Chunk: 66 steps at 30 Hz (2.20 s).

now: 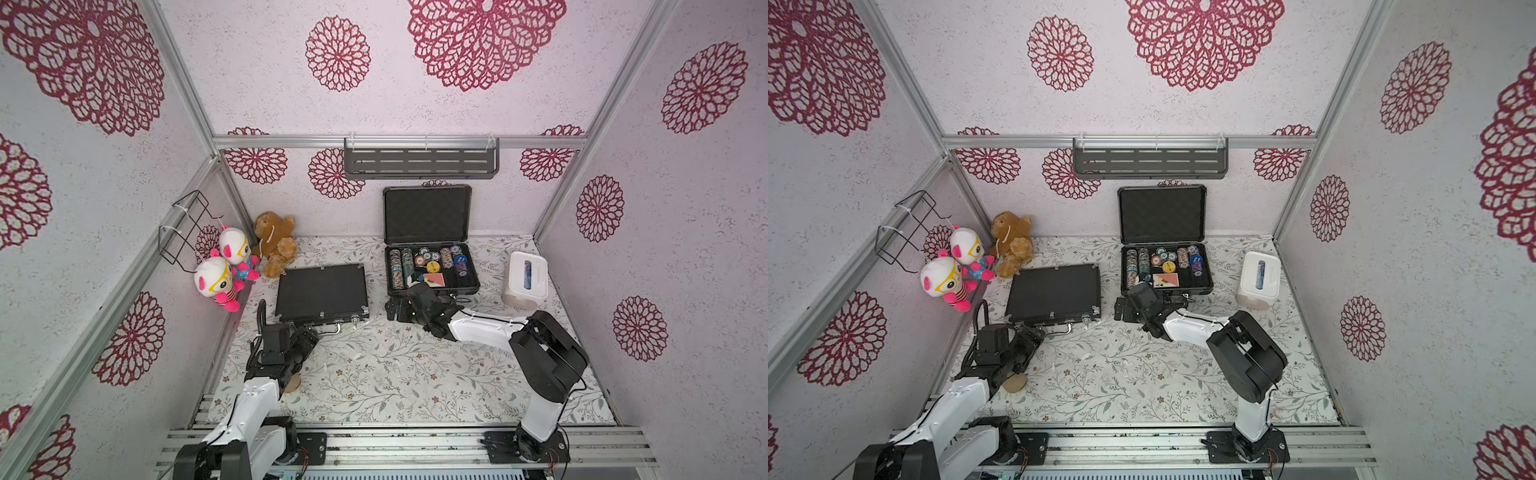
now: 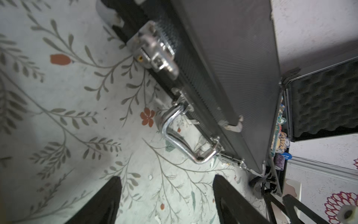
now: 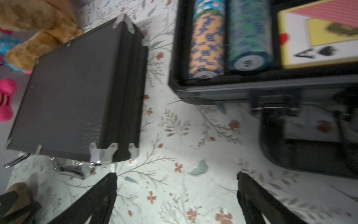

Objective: Open the poker set cases
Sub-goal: Pick up the poker set case from the center of the board.

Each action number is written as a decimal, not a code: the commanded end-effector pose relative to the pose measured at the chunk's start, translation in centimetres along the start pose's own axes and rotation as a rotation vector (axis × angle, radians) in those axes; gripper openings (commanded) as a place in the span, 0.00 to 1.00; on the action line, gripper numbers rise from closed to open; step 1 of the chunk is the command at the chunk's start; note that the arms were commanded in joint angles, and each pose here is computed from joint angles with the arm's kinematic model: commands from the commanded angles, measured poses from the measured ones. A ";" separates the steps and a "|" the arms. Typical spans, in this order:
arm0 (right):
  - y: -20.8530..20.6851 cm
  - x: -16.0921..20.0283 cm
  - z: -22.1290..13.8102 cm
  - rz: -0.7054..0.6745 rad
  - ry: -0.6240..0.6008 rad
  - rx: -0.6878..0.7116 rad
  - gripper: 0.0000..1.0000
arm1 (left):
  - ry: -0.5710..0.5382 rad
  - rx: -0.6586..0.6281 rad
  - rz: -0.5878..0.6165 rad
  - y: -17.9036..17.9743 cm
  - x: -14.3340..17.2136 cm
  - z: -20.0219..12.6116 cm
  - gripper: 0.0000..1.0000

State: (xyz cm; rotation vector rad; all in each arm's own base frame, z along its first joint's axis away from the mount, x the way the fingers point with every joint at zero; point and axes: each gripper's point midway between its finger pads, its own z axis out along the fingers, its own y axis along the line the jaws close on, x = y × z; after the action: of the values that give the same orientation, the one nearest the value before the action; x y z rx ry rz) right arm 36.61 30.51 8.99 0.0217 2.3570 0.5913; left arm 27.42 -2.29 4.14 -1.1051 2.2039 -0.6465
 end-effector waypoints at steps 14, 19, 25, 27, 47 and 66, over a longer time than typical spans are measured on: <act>-0.7 -2.0 -1.9 0.112 -0.056 -0.118 0.99 | -0.084 0.054 0.188 -4.1 -3.5 1.5 0.72; 0.0 -2.2 -2.0 0.118 -0.057 -0.160 0.99 | -0.062 0.041 0.216 -4.1 -3.5 2.6 0.74; 0.2 -2.4 -2.5 0.120 -0.065 -0.184 0.99 | 0.000 0.029 0.220 -3.1 -2.5 4.5 0.75; 0.2 -2.5 -2.7 0.122 -0.073 -0.187 0.99 | 0.011 0.037 0.211 -2.9 -2.2 5.0 0.75; 1.3 -2.9 -2.8 0.152 -0.076 -0.250 0.99 | -0.046 0.214 0.081 -7.0 -3.2 2.1 0.73; 0.6 -2.5 -2.7 0.176 -0.074 -0.238 0.99 | -0.004 0.093 0.032 -3.9 -2.3 4.2 0.69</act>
State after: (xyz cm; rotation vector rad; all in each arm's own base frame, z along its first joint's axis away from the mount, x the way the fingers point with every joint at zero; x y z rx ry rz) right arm 36.37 29.75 10.52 0.1250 2.2690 0.8969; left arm 33.32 -3.47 4.32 -0.9829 2.1795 -0.7365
